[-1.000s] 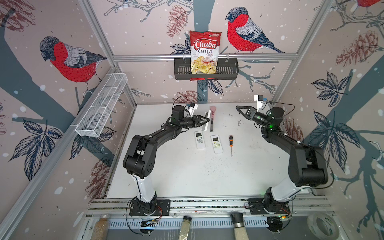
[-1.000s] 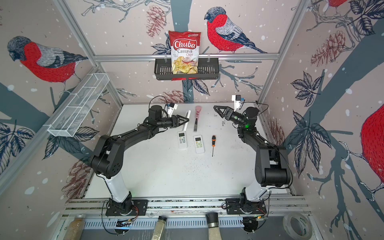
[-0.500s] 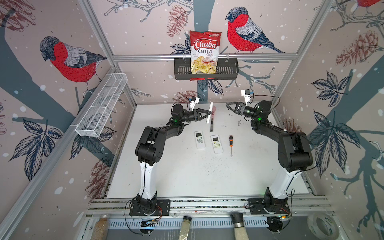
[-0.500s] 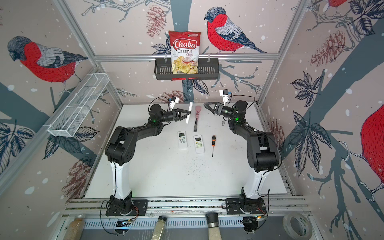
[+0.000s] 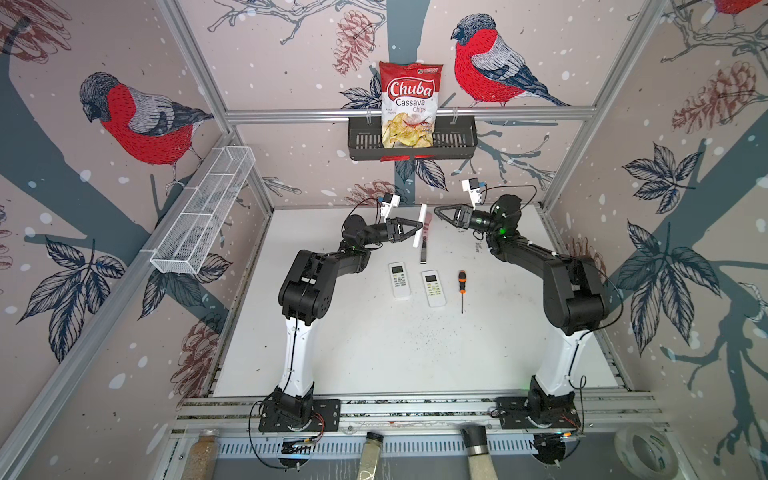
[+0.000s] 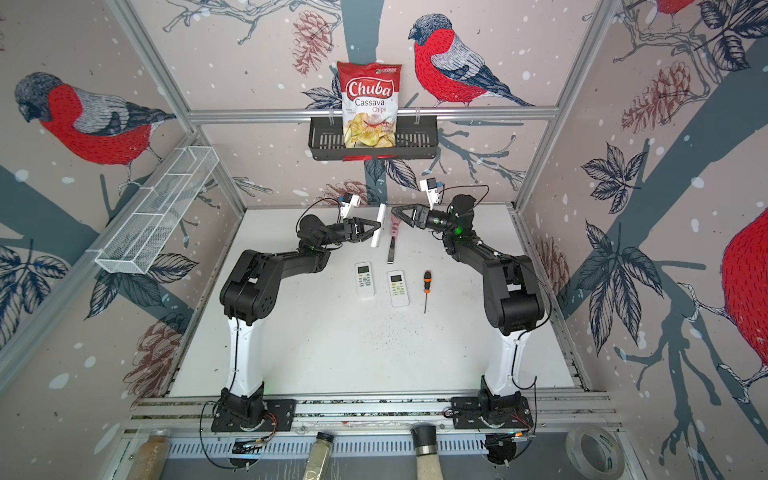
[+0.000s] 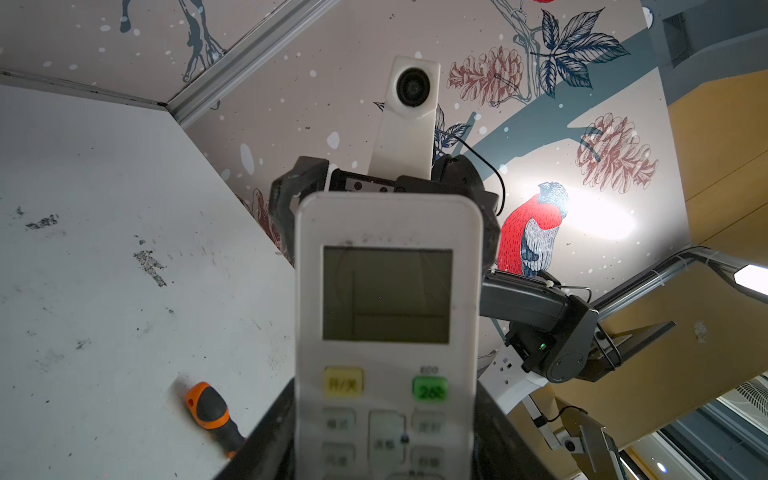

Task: Unload the batteries from the remote control
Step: 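Lift the remote with the left gripper toward the right gripper while the right gripper approaches, then close the right gripper on the remote's far end held by the left gripper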

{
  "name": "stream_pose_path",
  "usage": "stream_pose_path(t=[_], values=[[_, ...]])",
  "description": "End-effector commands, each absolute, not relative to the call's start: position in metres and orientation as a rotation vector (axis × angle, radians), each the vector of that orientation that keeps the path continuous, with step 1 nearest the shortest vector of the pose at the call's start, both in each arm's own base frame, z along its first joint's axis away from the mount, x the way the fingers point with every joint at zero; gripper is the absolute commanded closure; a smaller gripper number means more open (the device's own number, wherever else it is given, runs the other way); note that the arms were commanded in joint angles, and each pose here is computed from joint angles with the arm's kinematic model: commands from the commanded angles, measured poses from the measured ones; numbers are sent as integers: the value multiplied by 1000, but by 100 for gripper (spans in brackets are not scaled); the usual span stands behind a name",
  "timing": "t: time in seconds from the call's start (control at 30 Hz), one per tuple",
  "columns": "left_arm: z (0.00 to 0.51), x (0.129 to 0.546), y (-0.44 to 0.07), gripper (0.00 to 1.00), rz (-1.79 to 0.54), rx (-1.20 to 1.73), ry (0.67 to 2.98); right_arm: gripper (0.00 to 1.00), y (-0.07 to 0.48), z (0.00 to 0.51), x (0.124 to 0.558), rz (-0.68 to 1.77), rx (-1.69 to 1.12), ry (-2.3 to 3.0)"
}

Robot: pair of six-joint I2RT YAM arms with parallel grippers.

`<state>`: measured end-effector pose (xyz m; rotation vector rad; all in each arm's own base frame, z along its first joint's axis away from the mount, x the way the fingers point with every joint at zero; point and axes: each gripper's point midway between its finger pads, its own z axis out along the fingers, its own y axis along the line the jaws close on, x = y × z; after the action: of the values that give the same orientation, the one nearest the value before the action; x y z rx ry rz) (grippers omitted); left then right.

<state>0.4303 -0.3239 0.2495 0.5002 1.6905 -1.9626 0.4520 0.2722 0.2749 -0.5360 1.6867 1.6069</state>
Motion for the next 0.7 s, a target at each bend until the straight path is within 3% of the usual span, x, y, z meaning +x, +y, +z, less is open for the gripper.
stream_pose_path(t=[0.0,0.33,0.67], values=[[256,426,-325,61,-1927,559,1649,2,280,273,457,1585,-539,1685],[251,424,-328,62,-1930,565,1654,7,298,274,454,1609,-558,1693],[247,423,-327,63,-1939,561,1655,21,306,270,452,1626,-561,1715]])
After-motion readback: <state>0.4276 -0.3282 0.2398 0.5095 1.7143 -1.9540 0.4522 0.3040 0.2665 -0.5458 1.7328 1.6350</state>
